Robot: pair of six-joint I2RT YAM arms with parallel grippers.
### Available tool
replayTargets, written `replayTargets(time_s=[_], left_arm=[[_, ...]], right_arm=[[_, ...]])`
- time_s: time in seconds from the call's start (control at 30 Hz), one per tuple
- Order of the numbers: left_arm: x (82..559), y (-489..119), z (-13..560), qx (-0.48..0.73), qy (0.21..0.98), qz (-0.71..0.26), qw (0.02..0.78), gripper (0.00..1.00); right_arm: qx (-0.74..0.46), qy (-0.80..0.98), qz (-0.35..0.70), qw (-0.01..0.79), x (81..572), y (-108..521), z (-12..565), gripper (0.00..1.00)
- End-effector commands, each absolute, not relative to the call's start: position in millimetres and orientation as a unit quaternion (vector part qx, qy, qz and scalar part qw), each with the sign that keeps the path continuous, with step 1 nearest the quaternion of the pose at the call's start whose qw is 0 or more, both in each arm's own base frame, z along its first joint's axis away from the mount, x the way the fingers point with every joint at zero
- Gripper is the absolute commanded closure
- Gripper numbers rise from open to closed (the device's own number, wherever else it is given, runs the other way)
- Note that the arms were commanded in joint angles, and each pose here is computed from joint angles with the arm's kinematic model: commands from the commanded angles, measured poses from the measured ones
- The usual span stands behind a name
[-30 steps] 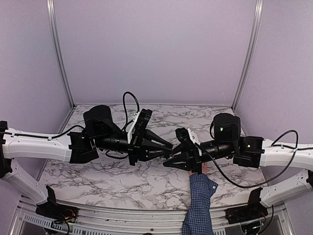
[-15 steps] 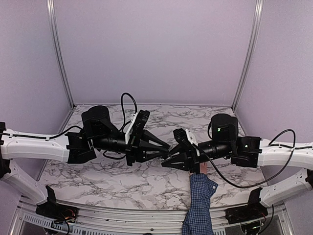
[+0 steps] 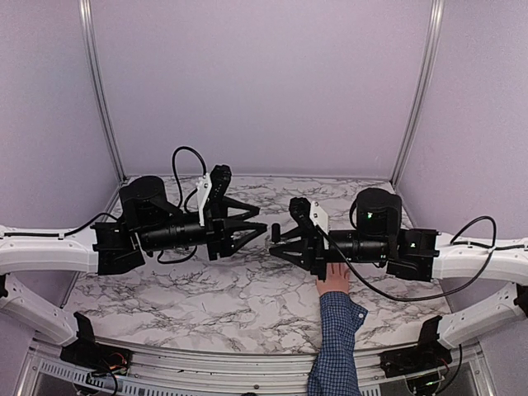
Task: Paint the nails
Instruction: Screw the nail polish bottle cap onto the nail polish bottle.
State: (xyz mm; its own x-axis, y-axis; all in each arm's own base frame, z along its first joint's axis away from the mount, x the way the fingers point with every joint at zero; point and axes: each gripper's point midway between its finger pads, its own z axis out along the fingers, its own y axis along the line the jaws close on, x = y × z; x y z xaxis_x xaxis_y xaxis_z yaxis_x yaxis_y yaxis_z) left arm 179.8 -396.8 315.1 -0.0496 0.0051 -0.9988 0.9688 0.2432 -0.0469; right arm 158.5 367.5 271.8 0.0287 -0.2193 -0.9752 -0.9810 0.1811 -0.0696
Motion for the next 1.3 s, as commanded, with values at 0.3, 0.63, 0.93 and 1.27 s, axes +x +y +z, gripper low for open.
replayTargets(time_s=[0.3, 0.63, 0.93, 1.27], left_arm=[[224.3, -408.2, 309.9, 0.329, 0.644, -0.344, 0.599, 0.51], [243.5, -425.3, 301.0, 0.276, 0.667, -0.358, 0.592, 0.52], [258.7, -424.1, 287.6, 0.241, 0.687, -0.337, 0.597, 0.6], [253.6, -429.5, 296.4, 0.259, 0.671, -0.349, 0.601, 0.62]], right_arm=[[-0.374, 0.674, 0.289, 0.567, 226.8, 363.1, 279.5, 1.0], [-0.338, 0.683, 0.268, 0.59, 236.7, 357.9, 283.7, 1.0], [-0.343, 0.683, 0.27, 0.586, 233.6, 360.3, 279.5, 1.0], [-0.339, 0.696, 0.278, 0.569, 234.5, 368.7, 269.4, 1.0]])
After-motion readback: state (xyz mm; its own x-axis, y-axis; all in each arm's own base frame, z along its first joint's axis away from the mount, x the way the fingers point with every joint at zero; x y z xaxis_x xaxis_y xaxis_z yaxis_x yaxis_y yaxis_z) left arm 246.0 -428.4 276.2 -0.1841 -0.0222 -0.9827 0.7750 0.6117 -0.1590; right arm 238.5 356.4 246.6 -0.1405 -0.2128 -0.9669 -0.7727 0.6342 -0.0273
